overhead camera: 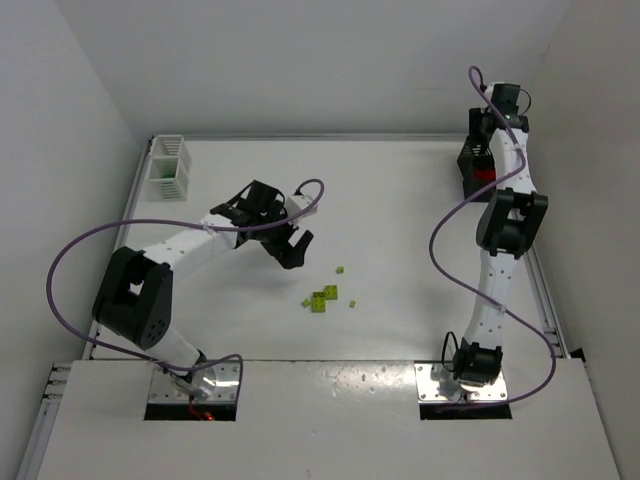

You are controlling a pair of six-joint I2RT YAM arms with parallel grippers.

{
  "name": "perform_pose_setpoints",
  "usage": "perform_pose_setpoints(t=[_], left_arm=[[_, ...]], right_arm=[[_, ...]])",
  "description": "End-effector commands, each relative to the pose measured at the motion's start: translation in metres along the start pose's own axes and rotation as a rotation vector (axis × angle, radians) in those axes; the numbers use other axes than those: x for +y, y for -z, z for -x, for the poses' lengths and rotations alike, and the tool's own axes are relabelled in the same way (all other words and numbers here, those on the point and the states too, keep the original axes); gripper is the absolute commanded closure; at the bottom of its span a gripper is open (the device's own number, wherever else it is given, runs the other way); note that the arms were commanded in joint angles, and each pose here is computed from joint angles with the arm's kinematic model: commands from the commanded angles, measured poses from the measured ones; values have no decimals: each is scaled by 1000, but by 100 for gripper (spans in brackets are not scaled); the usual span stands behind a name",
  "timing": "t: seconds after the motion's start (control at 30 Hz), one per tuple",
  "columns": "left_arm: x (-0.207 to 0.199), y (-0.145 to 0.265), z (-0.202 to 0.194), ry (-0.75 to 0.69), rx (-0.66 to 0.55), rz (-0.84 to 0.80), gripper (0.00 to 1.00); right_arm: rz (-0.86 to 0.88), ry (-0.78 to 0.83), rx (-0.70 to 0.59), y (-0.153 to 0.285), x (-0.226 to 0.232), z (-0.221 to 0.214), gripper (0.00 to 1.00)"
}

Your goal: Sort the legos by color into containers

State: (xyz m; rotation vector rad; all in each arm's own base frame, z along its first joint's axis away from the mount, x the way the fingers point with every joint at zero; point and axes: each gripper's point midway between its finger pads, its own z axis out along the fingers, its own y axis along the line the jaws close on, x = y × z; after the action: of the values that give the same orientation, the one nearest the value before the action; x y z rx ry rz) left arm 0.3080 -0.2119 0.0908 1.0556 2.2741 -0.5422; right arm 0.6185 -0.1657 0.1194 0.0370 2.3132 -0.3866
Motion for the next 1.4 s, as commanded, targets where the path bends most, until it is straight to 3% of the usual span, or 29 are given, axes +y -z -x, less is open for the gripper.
perform_pose_setpoints(t=[0.0,0.07,0.1,0.17,0.2,0.3,0.4,0.43,0.47,0.53,0.6,0.63,0.77,0.97,1.37], left_arm=[[1,0,3,-26,-10,11,0],[2,2,7,-23,-24,25,0],[2,2,7,-23,-24,25,0],[3,5,11,-30,-42,30,0],[3,5,11,-30,-42,30,0],[3,9,14,-29,-59,44,0],[25,19,19,58,-104,85,0],[41,28,19,124,-133,112,0],[45,35,23,149,-166,102,0],[58,42,24,202,-198,102,0],[73,53,23,251,-229,103,0],[76,56,22,274,-238,98,0],[88,64,16,339,-264,78,0],[108,73,5,409,-284,77,0],[121,80,-9,458,-302,63,0]], right_arm=[[93,-33,-126,38,7,49,44],[174,-28,-120,53,19,47,46],[267,4,-202,93,27,71,47],[421,65,-220,117,60,51,47],[486,180,-270,155,76,44,47],[700,389,-327,215,127,20,45],[966,577,-185,264,189,-53,40],[1059,619,-76,276,214,-97,38],[1090,661,-69,290,222,-112,30],[1176,742,25,308,251,-174,27],[1195,820,-21,319,271,-195,26],[1219,845,25,324,277,-225,26],[1307,990,55,351,321,-270,26],[1343,1079,19,365,362,-293,23],[1304,1191,-30,346,404,-313,24]])
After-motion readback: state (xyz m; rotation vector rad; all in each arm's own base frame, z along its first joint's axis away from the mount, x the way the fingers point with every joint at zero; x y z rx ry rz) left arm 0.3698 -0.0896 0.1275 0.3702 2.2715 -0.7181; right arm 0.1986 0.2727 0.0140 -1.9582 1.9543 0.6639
